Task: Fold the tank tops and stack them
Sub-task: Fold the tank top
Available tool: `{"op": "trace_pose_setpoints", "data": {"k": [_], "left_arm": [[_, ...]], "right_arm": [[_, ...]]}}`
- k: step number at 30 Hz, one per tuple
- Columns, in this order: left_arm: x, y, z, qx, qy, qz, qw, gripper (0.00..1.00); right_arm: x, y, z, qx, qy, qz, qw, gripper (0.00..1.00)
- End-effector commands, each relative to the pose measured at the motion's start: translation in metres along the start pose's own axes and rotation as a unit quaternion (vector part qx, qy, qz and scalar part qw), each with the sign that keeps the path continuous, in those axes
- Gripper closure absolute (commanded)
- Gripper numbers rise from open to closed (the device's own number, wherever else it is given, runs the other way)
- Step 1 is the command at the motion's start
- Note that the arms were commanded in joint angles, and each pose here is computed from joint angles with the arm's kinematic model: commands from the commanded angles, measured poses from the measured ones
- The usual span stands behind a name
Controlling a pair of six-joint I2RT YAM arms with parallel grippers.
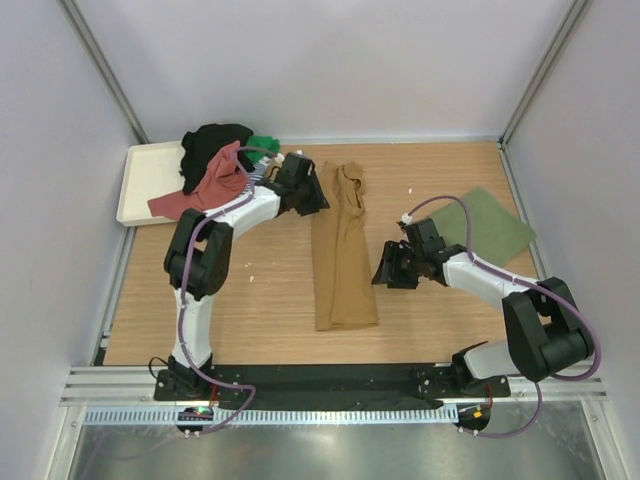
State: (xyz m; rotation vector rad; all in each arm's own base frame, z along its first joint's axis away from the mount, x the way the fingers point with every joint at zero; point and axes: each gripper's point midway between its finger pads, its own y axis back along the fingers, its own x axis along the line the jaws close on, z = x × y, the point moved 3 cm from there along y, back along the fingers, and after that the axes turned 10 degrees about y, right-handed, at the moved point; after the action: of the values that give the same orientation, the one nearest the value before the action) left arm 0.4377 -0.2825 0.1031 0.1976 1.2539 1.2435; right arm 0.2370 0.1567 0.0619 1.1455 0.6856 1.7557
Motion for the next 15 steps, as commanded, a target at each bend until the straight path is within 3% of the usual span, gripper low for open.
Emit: {"op": "trace_pose_setpoints", "data": {"k": [1, 10, 15], "left_arm": [[-0.035, -0.007, 0.012, 0.009, -0.016, -0.052, 0.998, 0.64], [-0.054, -0.04, 0.015, 0.013, -0.029, -0.043, 0.999, 0.54], [-0.062, -0.039, -0.003, 0.002, -0.084, -0.005, 0.996, 0.48]], "right_arm": [[0.01, 0.005, 0.004, -0.02, 0.012, 0.025, 0.999, 0.47], [0.009, 0.005, -0.003, -0.015, 0.015, 0.026, 0.999, 0.49], [0.008, 0.004, -0.002, -0.013, 0.016, 0.024, 1.0, 0.5]]}}
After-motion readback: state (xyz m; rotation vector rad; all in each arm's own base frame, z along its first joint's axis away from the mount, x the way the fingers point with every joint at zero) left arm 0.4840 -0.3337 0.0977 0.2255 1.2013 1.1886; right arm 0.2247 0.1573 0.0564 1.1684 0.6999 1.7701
